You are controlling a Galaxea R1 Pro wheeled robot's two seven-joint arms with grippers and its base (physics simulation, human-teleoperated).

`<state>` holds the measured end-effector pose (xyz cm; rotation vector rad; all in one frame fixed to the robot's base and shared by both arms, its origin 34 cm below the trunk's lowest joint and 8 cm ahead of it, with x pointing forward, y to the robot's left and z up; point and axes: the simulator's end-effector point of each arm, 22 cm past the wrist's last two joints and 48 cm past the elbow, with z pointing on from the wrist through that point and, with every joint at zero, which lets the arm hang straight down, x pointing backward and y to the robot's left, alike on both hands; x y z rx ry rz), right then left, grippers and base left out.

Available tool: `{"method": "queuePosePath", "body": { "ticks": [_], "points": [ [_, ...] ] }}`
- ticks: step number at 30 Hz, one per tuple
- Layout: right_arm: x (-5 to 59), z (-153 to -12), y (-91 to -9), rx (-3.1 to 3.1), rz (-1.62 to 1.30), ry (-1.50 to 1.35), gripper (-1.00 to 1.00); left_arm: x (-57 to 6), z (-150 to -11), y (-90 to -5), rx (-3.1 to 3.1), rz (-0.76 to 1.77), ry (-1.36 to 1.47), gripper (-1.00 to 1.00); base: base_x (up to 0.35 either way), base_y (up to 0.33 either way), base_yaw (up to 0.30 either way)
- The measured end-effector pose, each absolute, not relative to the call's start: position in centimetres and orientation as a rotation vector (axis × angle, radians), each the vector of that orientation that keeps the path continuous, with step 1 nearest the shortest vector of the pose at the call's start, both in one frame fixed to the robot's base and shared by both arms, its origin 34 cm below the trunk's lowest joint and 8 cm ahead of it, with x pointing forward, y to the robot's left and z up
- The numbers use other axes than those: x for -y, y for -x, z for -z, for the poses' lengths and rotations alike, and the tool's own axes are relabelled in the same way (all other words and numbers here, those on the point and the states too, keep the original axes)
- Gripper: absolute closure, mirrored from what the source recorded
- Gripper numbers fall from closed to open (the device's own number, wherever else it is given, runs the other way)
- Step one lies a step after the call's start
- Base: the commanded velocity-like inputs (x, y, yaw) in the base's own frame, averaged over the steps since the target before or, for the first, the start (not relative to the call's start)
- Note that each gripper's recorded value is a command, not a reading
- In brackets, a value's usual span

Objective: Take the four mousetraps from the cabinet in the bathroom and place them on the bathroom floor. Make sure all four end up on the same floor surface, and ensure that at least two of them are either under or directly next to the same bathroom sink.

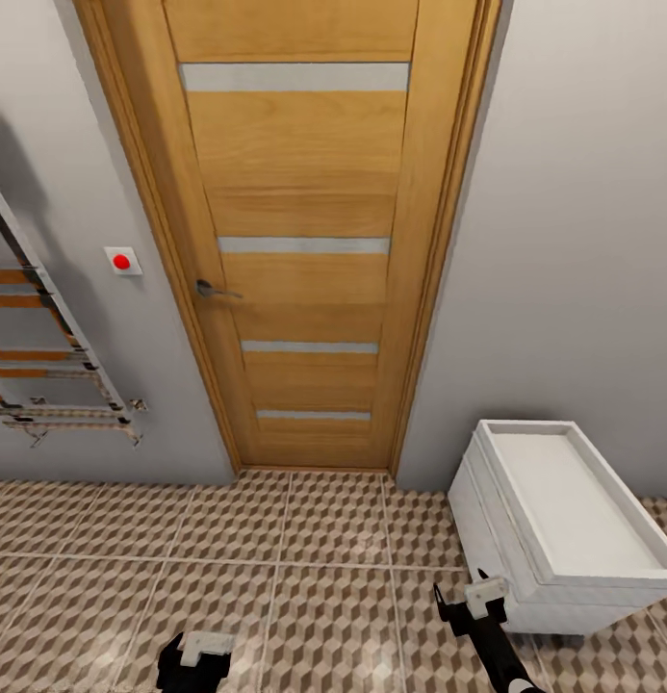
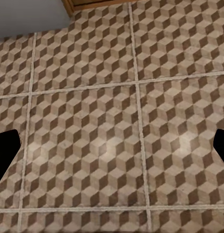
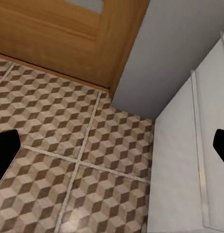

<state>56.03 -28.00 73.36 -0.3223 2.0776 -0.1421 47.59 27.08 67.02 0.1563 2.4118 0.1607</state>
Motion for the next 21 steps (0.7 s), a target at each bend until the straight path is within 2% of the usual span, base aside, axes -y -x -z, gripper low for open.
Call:
{"method": "queuePosePath", "body": {
  "ticks": [21],
  "points": [
    [27.35, -73.34, -56.04, -2.077, 0.132, 0.320, -1.00, -27.00, -67.01, -47.59, -2.412, -0.159, -0.156, -1.00, 0.000, 0.000, 0.255]
  ]
}}
